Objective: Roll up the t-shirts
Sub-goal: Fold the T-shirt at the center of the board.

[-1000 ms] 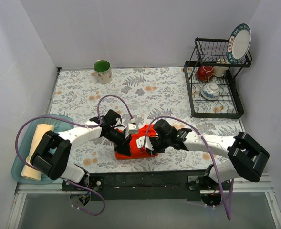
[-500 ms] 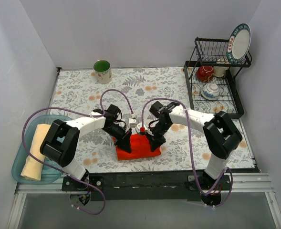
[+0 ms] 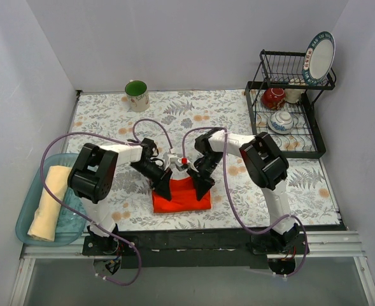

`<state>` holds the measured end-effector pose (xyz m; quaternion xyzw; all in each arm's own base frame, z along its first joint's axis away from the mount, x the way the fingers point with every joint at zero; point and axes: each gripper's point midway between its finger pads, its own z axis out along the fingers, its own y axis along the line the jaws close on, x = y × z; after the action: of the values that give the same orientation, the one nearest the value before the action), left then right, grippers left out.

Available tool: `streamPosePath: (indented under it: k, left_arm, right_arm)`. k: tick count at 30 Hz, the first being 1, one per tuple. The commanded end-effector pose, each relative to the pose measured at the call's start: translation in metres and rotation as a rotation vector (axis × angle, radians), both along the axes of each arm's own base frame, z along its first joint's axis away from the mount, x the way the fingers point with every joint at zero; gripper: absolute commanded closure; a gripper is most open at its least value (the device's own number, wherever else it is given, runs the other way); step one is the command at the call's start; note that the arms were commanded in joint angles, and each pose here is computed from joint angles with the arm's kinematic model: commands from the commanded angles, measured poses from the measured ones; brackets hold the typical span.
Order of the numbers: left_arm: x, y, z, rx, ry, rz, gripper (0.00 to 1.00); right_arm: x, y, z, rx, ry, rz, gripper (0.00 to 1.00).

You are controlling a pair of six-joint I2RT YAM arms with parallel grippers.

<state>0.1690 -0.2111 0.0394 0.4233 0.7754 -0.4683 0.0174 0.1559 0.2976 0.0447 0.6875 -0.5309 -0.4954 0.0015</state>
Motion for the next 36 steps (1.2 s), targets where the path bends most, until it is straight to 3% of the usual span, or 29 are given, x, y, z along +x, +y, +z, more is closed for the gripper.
streamPosePath:
  k: [1, 6, 9, 13, 18, 20, 21, 22, 26, 30, 36]
  left_arm:
    - [0.026, 0.016, -0.013, 0.056, -0.114, -0.035, 0.76]
    - [0.047, 0.022, -0.005, 0.077, -0.182, -0.018, 0.64]
    - [0.066, 0.019, 0.020, 0.067, -0.290, 0.004, 0.50]
    - [0.069, 0.007, 0.058, -0.001, -0.389, 0.019, 0.43]
    - [0.053, -0.008, 0.075, -0.011, -0.633, -0.059, 0.41]
    - [0.031, -0.009, 0.060, 0.002, -0.700, -0.122, 0.38]
    - [0.036, -0.015, 0.077, -0.046, -0.829, -0.112, 0.37]
    - [0.021, -0.013, 0.059, -0.028, -0.839, -0.141, 0.36]
    - [0.022, -0.021, 0.064, -0.068, -1.050, -0.150, 0.34]
    - [0.016, -0.027, 0.060, -0.087, -1.126, -0.170, 0.35]
    - [0.000, -0.031, 0.034, -0.078, -1.081, -0.232, 0.37]
  right_arm:
    - [0.004, -0.049, -0.032, -0.295, 0.140, -0.057, 0.99]
    - [0.024, -0.049, -0.056, -0.378, 0.223, -0.150, 0.99]
    - [0.030, -0.049, -0.063, -0.402, 0.257, -0.185, 0.99]
    - [0.038, -0.046, -0.070, -0.448, 0.268, -0.214, 0.99]
    - [0.047, -0.043, -0.087, -0.527, 0.278, -0.244, 0.99]
    - [0.050, -0.041, -0.090, -0.542, 0.285, -0.258, 0.99]
    - [0.049, -0.041, -0.094, -0.550, 0.289, -0.263, 0.99]
    - [0.049, -0.042, -0.096, -0.558, 0.292, -0.264, 0.99]
    - [0.046, -0.043, -0.102, -0.576, 0.305, -0.276, 0.99]
    - [0.048, -0.042, -0.104, -0.580, 0.298, -0.288, 0.99]
    - [0.047, -0.043, -0.108, -0.603, 0.318, -0.288, 0.99]
